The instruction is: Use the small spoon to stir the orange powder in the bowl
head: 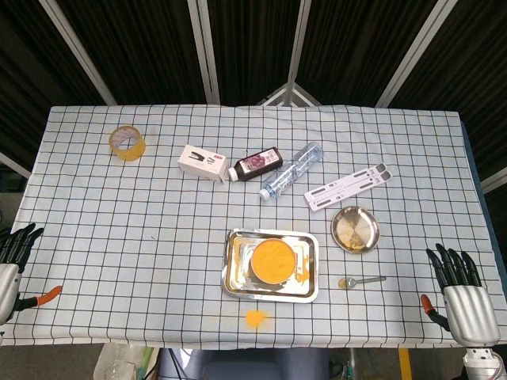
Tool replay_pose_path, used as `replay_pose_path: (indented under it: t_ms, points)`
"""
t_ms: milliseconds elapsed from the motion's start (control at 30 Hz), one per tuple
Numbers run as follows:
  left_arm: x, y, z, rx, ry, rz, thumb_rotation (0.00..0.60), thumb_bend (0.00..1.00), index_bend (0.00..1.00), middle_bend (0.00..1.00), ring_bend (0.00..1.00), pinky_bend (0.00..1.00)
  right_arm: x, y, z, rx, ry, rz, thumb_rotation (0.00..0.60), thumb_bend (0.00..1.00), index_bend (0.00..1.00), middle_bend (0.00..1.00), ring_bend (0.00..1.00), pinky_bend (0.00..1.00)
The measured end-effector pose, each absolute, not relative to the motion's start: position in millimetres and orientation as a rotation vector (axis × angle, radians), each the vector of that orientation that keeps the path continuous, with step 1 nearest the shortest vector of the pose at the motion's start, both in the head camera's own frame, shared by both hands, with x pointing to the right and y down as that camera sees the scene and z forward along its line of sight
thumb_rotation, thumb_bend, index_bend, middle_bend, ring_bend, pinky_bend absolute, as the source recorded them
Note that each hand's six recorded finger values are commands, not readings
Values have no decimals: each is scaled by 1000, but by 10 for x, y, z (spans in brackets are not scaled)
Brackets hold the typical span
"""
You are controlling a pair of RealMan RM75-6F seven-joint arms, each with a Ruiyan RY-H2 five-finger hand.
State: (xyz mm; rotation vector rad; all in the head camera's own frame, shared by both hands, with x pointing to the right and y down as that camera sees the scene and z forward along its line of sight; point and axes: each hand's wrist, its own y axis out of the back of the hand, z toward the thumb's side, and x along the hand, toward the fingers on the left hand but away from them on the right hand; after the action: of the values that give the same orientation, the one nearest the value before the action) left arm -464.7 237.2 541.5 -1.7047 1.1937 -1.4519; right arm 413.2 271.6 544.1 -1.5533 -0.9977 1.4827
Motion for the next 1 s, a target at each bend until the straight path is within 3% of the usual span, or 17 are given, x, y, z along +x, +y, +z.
replay_pose_path:
  t_ms: [400,633,1000]
  points:
    - [-4643,2376,5393,-1701,1198,-1441,600,0,0,0,0,0,4097,2735,5464,-1551,-975,1480,600,395,1,0,0,0]
    - [-4639,2360,5381,-1696,1208,-1429,600,0,0,0,0,0,3975,2692,5584,-1574,-947,1472,600,395,236,0,0,0]
    - [-4626,2313,5382,-1686,1233,-1425,600,0,0,0,0,0,3774,2683,5926,-1611,-815,1506,600,395,348,40,0,0]
